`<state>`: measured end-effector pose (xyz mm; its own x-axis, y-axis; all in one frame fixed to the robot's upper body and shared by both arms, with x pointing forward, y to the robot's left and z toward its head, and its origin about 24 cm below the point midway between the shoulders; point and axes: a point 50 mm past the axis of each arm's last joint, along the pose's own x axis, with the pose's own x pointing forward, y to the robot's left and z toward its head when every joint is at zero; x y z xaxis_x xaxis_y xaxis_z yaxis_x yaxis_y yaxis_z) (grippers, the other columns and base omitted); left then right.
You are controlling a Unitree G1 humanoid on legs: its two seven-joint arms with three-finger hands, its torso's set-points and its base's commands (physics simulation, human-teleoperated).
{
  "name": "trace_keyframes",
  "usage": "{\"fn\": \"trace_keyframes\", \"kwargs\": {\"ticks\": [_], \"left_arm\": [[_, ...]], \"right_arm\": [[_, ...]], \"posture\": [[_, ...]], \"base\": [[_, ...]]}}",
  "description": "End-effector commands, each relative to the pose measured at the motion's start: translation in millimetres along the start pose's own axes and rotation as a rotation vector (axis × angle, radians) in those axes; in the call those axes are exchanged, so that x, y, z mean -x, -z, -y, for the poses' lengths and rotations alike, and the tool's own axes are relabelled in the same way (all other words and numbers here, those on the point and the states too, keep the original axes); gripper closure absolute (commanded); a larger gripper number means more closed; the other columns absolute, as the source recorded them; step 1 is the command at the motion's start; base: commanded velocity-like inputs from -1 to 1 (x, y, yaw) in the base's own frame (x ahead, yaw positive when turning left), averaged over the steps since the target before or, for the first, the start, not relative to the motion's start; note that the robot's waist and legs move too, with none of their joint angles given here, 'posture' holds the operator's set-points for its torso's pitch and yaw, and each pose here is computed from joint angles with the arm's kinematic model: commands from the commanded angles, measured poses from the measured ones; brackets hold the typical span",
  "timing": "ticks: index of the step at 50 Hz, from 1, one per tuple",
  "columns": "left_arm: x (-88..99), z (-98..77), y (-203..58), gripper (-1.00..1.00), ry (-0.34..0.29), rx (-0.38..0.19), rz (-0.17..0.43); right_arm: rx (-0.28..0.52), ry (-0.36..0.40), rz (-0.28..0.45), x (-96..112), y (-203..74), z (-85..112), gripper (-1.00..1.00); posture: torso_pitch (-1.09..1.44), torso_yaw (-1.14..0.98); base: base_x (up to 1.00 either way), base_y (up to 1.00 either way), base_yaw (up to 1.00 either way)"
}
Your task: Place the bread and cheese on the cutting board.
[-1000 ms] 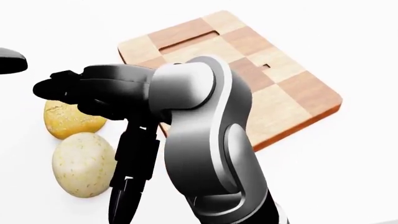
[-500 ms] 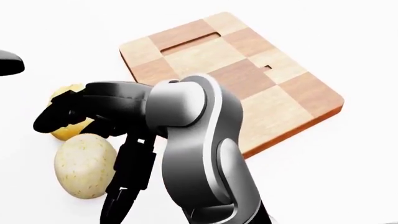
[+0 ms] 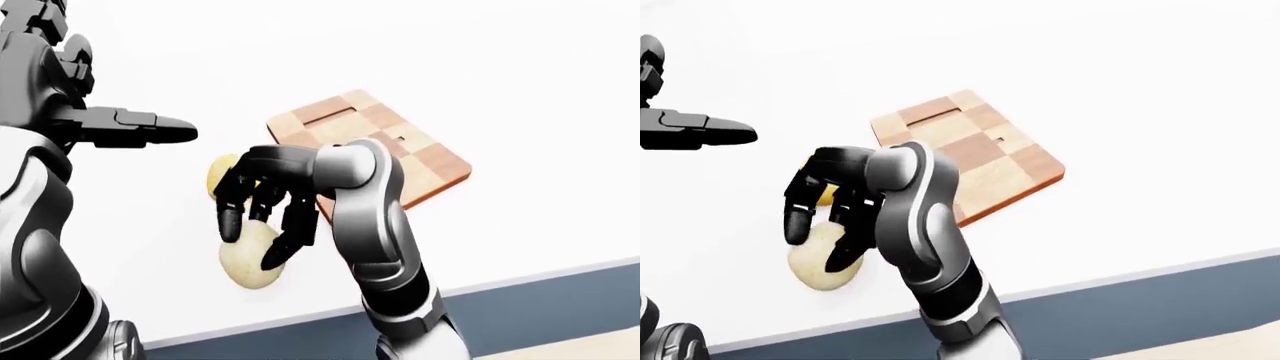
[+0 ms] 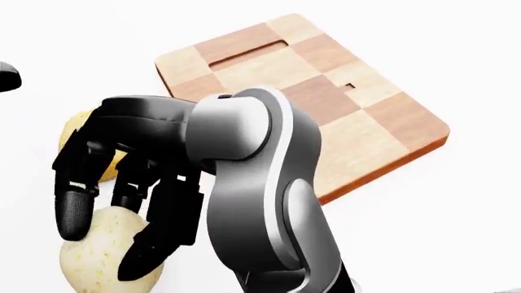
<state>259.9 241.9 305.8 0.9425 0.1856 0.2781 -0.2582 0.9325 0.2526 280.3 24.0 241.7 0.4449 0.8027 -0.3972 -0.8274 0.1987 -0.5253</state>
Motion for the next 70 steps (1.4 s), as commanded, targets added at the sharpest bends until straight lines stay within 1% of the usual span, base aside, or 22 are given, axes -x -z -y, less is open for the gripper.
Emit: {"fn": "trace_keyframes", "kwargs": {"ticks": [1, 5, 9, 13, 15, 18, 19, 20, 24, 29, 31, 33, 35, 36, 39, 43, 47, 49, 53, 55, 59, 70], "left_arm": [[2.3, -5.8, -13.7, -1.00, -0.032, -0.008, 0.073], [3.1, -6.2, -13.4, -1.00, -0.032, -0.009, 0.072], [3.0, -6.2, -13.6, -1.00, -0.032, -0.010, 0.073], [4.0, -6.9, -13.5, -1.00, -0.033, -0.010, 0.072], [4.5, -6.6, -12.8, -1.00, -0.033, -0.011, 0.071], [4.7, -6.7, -12.8, -1.00, -0.033, -0.011, 0.071], [4.8, -6.8, -13.0, -1.00, -0.034, -0.010, 0.072], [4.8, -6.8, -12.9, -1.00, -0.034, -0.010, 0.072], [4.9, -7.2, -12.7, -1.00, -0.035, -0.010, 0.071], [4.8, -6.9, -12.5, -1.00, -0.034, -0.011, 0.070], [4.6, -6.5, -12.1, -1.00, -0.034, -0.012, 0.070], [4.4, -5.3, -11.5, -1.00, -0.032, -0.011, 0.069], [4.3, -5.8, -12.0, -1.00, -0.033, -0.011, 0.069], [4.4, -5.9, -12.0, -1.00, -0.033, -0.012, 0.069], [5.2, -6.4, -12.0, -1.00, -0.034, -0.011, 0.068], [5.6, -6.5, -11.8, -1.00, -0.035, -0.011, 0.068], [5.0, -6.2, -11.6, -1.00, -0.034, -0.012, 0.067], [4.0, -6.2, -13.3, -1.00, -0.032, -0.013, 0.069], [3.1, -7.3, -15.2, -1.00, -0.032, -0.014, 0.071], [2.1, -6.4, -15.6, -1.00, -0.030, -0.014, 0.073], [1.9, -6.3, -15.7, -1.00, -0.029, -0.014, 0.073], [3.4, -6.1, -14.6, -1.00, -0.029, -0.014, 0.071]], "right_arm": [[0.060, 0.060, 0.054, 11.7, -20.5, 7.3, 0.65], [0.083, 0.081, 0.068, 19.4, -29.8, 10.3, 0.80], [0.095, 0.094, 0.077, 24.8, -35.7, 12.1, 0.89], [0.108, 0.132, 0.086, 31.2, -42.1, 22.2, 1.00], [0.131, 0.175, 0.074, 34.7, -42.4, 33.8, 1.00], [0.136, 0.232, 0.064, 39.0, -41.8, 50.1, 1.00], [0.140, 0.249, 0.053, 43.3, -42.7, 61.1, 1.00], [0.135, 0.260, 0.053, 42.3, -39.7, 63.4, 1.00], [0.139, 0.334, 0.016, 51.2, -31.8, 98.1, 1.00], [0.126, 0.424, -0.036, 56.7, -12.1, 131.3, 1.00], [0.128, 0.477, -0.073, 61.0, -3.0, 147.4, 1.00], [0.126, 0.489, -0.091, 60.7, 5.3, 153.4, 1.00], [0.111, 0.538, -0.125, 62.7, 17.5, 162.1, 1.00], [0.116, 0.537, -0.133, 62.7, 20.4, 163.5, 1.00], [0.101, 0.590, -0.170, 67.4, 33.1, 172.2, 1.00], [0.084, 0.627, -0.205, 72.2, 46.7, 178.3, 1.00], [0.085, 0.652, -0.237, 74.5, 59.7, 180.7, 1.00], [0.101, 0.691, -0.265, 77.8, 66.6, 183.3, 1.00], [0.089, 0.724, -0.277, 80.7, 73.1, 185.2, 1.00], [0.115, 0.739, -0.302, 82.7, 77.1, 186.1, 1.00], [0.157, 0.746, -0.340, 85.6, 82.1, 186.9, 1.00], [0.188, 0.747, -0.368, 86.4, 86.5, 186.4, 1.00]], "posture": [[0.00, 0.00], [0.00, 0.00], [0.00, 0.00], [0.00, 0.00], [0.00, 0.00], [0.00, 0.00], [0.00, 0.00], [0.00, 0.00], [0.00, 0.00], [0.00, 0.00], [0.00, 0.00], [0.00, 0.00], [0.00, 0.00], [0.00, 0.00], [0.00, 0.00], [0.00, 0.00], [0.00, 0.00], [0.00, 0.00], [0.00, 0.00], [0.00, 0.00], [0.00, 0.00], [0.00, 0.00]], "base": [[0.00, 0.00, 0.00], [0.00, 0.00, 0.00], [0.00, 0.00, 0.00], [0.00, 0.00, 0.00], [0.00, 0.00, 0.00], [0.00, 0.00, 0.00], [0.00, 0.00, 0.00], [0.00, 0.00, 0.00], [0.00, 0.00, 0.00], [0.00, 0.00, 0.00], [0.00, 0.00, 0.00], [0.00, 0.00, 0.00], [0.00, 0.00, 0.00], [0.00, 0.00, 0.00], [0.00, 0.00, 0.00], [0.00, 0.00, 0.00], [0.00, 0.00, 0.00], [0.00, 0.00, 0.00], [0.00, 0.00, 0.00], [0.00, 0.00, 0.00], [0.00, 0.00, 0.00], [0.00, 0.00, 0.00]]}}
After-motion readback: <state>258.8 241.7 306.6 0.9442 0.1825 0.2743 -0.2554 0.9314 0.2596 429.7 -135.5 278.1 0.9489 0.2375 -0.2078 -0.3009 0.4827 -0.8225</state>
